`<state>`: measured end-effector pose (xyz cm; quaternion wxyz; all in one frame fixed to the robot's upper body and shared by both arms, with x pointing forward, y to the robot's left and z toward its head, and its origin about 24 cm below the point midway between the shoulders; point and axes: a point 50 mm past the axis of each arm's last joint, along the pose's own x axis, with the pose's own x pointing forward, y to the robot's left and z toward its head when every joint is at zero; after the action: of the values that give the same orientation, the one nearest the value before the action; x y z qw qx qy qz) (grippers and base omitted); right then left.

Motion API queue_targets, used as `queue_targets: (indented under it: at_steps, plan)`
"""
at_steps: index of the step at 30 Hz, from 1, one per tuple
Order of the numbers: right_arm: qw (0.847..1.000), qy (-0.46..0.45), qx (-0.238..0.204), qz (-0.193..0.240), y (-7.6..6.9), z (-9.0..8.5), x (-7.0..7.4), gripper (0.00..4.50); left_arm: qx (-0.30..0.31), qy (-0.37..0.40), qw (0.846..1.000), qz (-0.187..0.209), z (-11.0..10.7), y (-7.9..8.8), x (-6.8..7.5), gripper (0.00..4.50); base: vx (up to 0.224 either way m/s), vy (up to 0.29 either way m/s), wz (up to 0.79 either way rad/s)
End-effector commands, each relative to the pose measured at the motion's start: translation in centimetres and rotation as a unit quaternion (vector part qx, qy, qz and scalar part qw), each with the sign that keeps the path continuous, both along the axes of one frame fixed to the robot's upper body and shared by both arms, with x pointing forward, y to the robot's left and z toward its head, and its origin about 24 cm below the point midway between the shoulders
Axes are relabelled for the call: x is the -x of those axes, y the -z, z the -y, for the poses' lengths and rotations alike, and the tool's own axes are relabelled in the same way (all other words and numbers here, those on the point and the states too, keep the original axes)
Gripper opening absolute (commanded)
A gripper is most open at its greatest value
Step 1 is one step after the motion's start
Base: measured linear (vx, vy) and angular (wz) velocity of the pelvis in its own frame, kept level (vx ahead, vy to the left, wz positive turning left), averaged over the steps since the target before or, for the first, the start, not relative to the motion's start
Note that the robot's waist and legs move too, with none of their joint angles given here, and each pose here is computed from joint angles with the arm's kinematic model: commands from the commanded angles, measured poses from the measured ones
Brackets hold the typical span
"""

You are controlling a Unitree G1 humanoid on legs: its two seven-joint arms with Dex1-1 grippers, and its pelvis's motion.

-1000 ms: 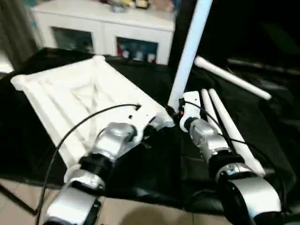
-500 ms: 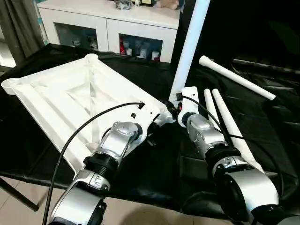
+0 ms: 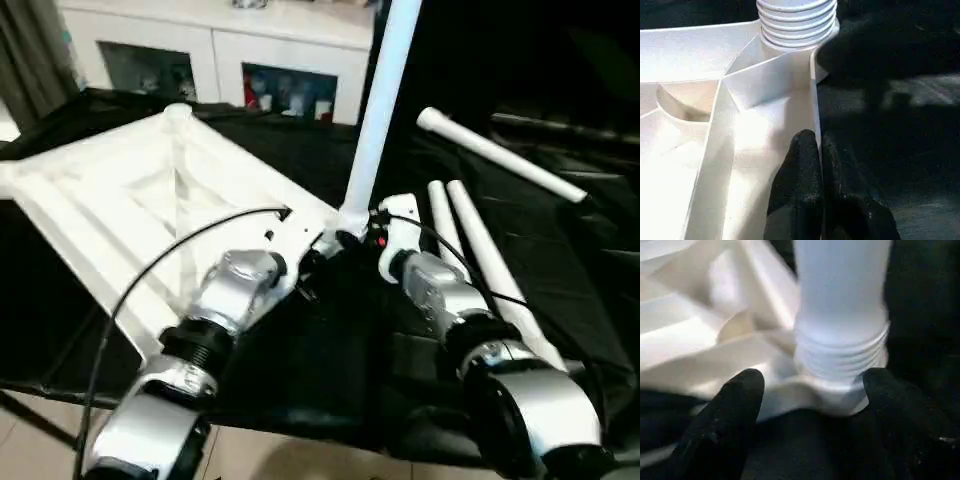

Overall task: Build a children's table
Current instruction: Rotate leg to tighten

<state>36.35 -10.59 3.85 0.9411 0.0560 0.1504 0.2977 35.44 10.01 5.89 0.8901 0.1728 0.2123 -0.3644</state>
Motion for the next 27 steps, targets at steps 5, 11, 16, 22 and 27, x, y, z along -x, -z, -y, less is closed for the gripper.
queue_targets:
  at_steps: [5,11,16,22,27]
  plan:
    - [0.993,-0.098,0.042,0.050,-1.9,3.5,0.6,3.43,0.013,0.142,0.990,0.004,-1.5,-0.8,1.2,0.00,0.050,-0.003,0.02]
    - [0.982,-0.163,0.062,0.071,-3.3,4.6,1.2,3.43,0.023,0.269,0.963,-0.017,-2.7,-1.4,2.9,0.00,0.000,0.000,0.00]
    - [0.959,-0.271,0.064,0.049,-3.1,4.4,3.0,3.43,0.031,0.304,0.952,-0.027,-3.2,-1.8,3.3,0.00,0.000,0.000,0.00]
    - [0.947,-0.306,0.083,0.044,-2.3,3.8,3.9,3.43,0.029,0.309,0.950,-0.027,-3.4,-1.9,3.2,0.00,0.000,0.000,0.00]
    - [0.953,-0.287,0.083,0.055,-2.3,3.3,3.4,3.43,0.032,0.315,0.948,-0.030,-3.4,-1.8,3.4,0.00,0.000,0.000,0.00]
